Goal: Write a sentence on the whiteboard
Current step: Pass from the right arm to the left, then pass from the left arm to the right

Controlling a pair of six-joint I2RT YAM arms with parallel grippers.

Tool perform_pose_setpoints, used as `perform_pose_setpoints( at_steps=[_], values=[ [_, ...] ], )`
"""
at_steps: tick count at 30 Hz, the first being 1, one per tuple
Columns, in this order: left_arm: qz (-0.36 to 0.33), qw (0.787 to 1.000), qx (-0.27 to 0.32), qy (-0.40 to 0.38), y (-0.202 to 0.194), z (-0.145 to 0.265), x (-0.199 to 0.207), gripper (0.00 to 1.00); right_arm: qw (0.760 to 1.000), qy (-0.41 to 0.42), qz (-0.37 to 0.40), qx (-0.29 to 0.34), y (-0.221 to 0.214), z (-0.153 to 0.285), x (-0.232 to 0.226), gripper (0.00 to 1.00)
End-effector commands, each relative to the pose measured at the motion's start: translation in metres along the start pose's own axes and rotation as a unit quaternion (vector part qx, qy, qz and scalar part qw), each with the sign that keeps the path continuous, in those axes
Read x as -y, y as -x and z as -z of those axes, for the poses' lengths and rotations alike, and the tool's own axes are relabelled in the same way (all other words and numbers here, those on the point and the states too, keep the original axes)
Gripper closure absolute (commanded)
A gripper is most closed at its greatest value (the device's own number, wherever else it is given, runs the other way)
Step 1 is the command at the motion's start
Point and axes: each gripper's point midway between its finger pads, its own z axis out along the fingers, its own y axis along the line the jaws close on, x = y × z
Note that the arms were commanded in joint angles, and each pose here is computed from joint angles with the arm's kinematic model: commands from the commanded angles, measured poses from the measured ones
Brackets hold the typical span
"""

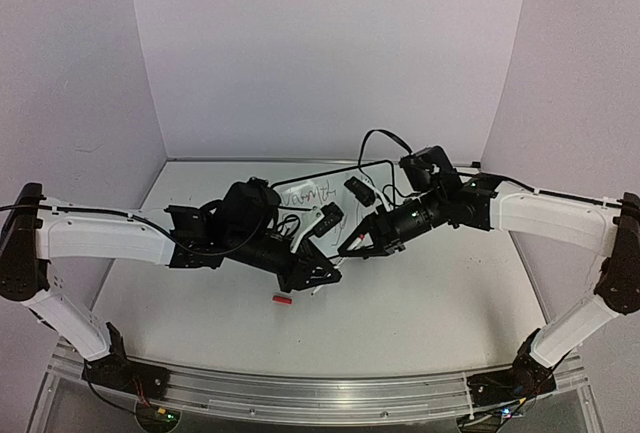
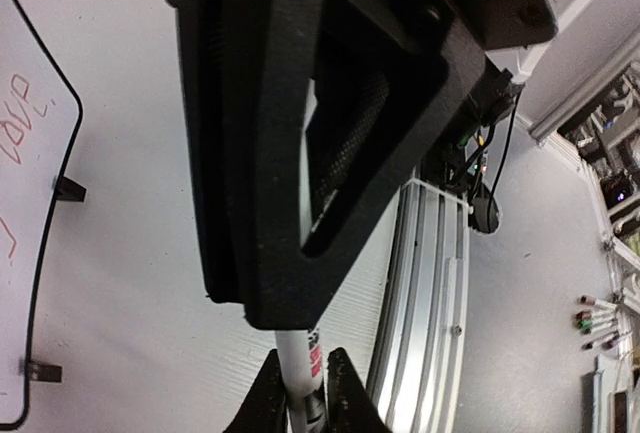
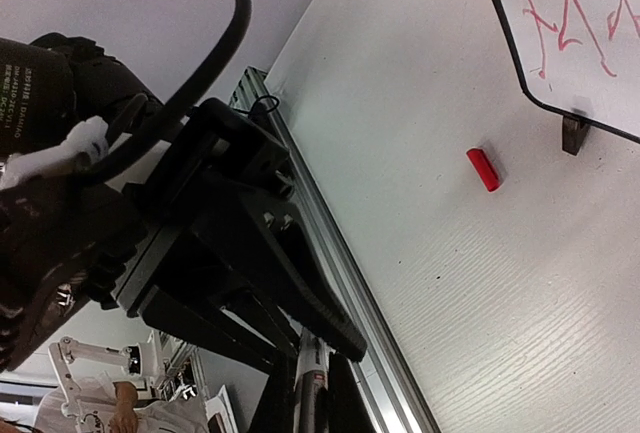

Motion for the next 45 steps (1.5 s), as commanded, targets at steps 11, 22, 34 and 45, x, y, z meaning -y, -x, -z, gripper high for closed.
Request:
perform_pose_setpoints(
  at_steps=[11,22,34,45],
  values=[
    [0.031,0.992,0.117,-0.022,0.06,0.008,0.014,1.0,0.989,-0.047,-0.009,0.142,0.034,0.022,0.002,0.47],
    [0.1,0.984,0.144,-0.017,0.077,0.006,0.008,1.0,0.956,-0.06,-0.037,0.285,0.044,0.057,0.008,0.6],
    [0.115,0.981,0.153,-0.016,0.09,0.004,0.007,1.0,0.957,-0.059,-0.03,0.283,0.048,0.044,0.008,0.98],
    [0.007,0.993,-0.006,0.117,-0.014,0.02,-0.039,0.29,0.906,-0.27,-0.046,0.322,0.031,0.1,0.068,1.0]
  ],
)
